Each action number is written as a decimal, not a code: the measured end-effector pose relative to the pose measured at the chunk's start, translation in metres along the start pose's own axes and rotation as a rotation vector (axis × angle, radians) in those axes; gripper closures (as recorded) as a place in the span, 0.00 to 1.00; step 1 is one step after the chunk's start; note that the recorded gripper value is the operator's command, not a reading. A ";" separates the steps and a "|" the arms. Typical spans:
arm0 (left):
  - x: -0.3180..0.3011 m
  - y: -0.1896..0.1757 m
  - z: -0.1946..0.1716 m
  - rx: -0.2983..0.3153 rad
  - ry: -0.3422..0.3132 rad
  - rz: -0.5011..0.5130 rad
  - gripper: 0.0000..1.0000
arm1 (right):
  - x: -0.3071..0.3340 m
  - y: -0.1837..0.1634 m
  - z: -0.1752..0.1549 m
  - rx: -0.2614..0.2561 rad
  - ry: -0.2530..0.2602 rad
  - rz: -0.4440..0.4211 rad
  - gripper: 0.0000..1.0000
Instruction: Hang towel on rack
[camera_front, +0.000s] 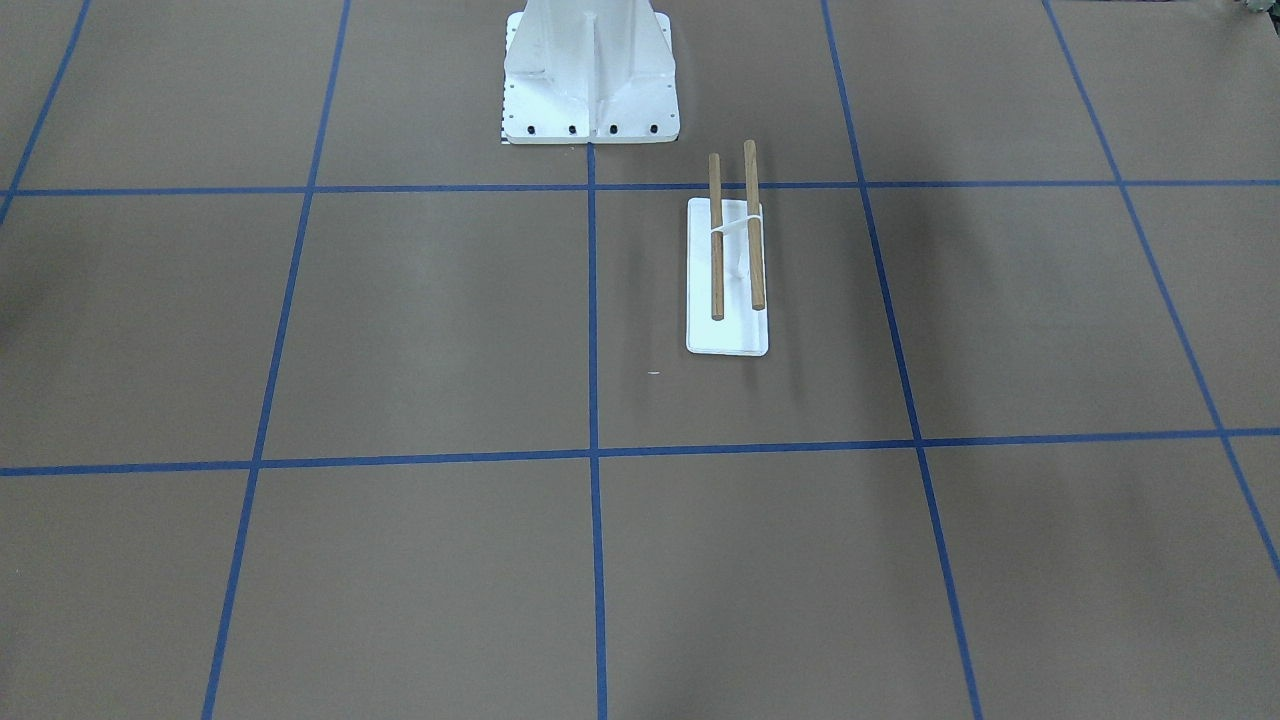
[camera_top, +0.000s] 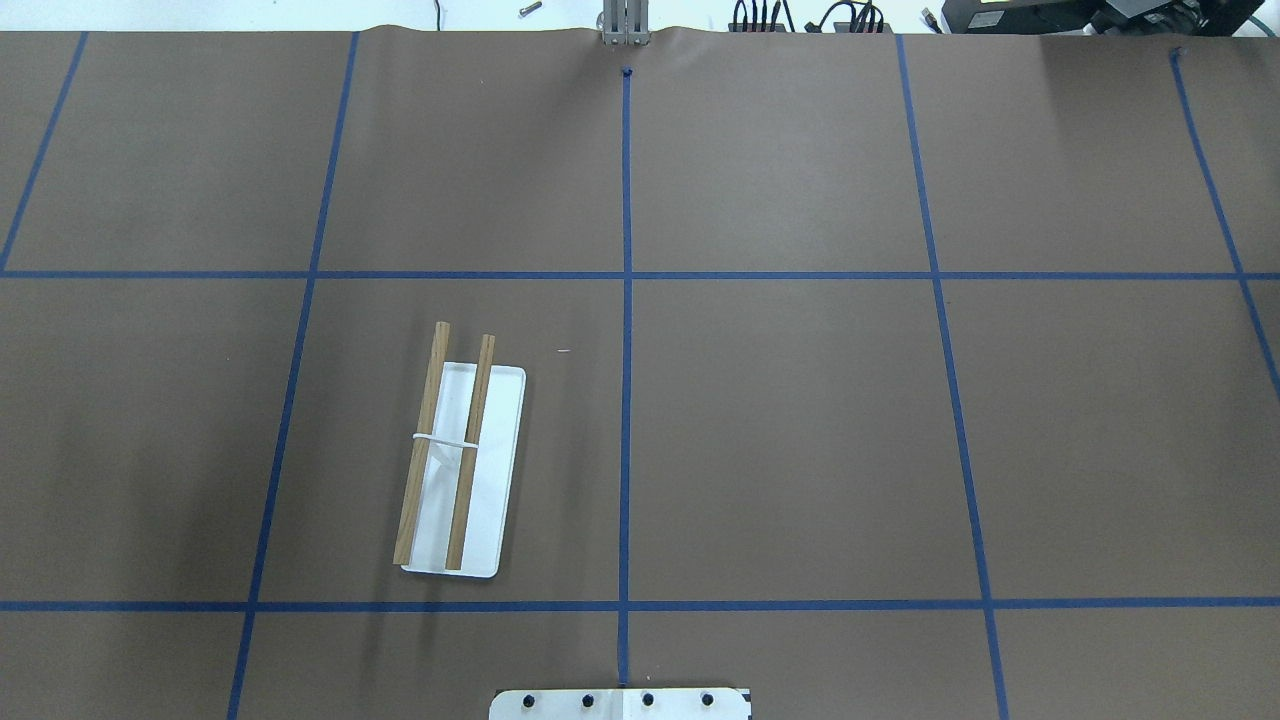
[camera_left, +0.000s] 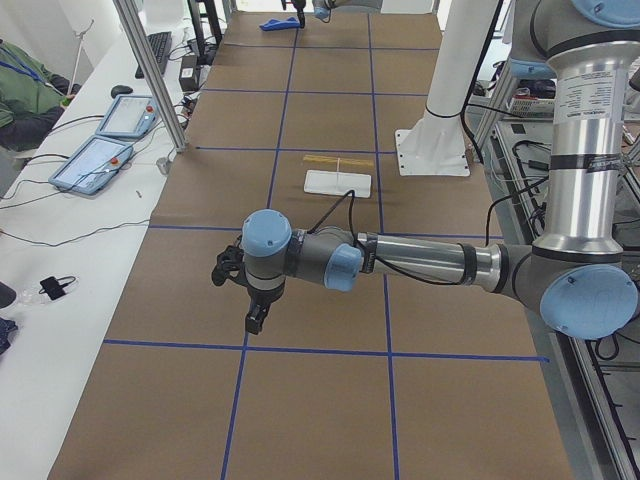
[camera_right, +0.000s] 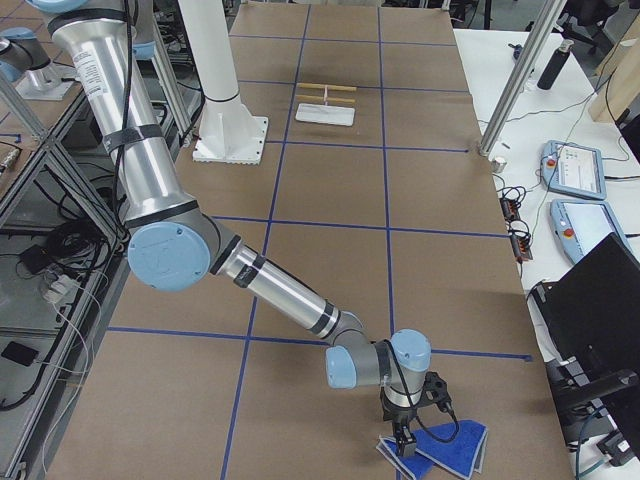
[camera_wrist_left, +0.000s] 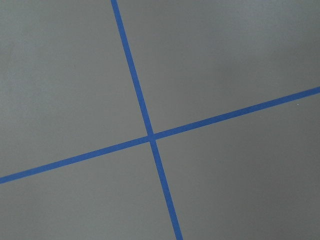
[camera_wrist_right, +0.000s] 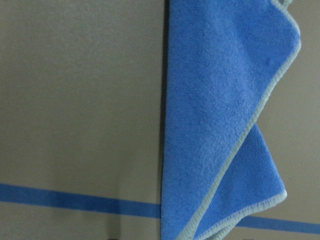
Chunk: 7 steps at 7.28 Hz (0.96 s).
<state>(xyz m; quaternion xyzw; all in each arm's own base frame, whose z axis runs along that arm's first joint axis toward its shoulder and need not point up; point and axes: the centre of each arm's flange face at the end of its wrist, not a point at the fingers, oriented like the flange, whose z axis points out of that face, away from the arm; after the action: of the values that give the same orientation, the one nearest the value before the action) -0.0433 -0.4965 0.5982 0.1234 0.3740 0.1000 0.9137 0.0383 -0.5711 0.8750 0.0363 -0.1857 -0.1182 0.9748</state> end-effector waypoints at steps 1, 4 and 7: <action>0.000 0.000 0.000 0.001 0.000 0.000 0.01 | 0.001 0.001 0.002 -0.006 0.008 0.002 0.51; 0.001 0.000 0.000 0.001 0.001 0.002 0.01 | 0.004 -0.002 0.003 -0.017 0.029 0.005 0.51; 0.000 0.000 0.000 0.000 0.000 0.002 0.01 | 0.007 -0.008 0.005 -0.029 0.043 0.009 0.51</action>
<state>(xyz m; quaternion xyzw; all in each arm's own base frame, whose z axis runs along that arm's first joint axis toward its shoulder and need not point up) -0.0433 -0.4963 0.5979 0.1238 0.3741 0.1007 0.9135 0.0412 -0.5808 0.8809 0.0239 -0.1629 -0.1156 0.9796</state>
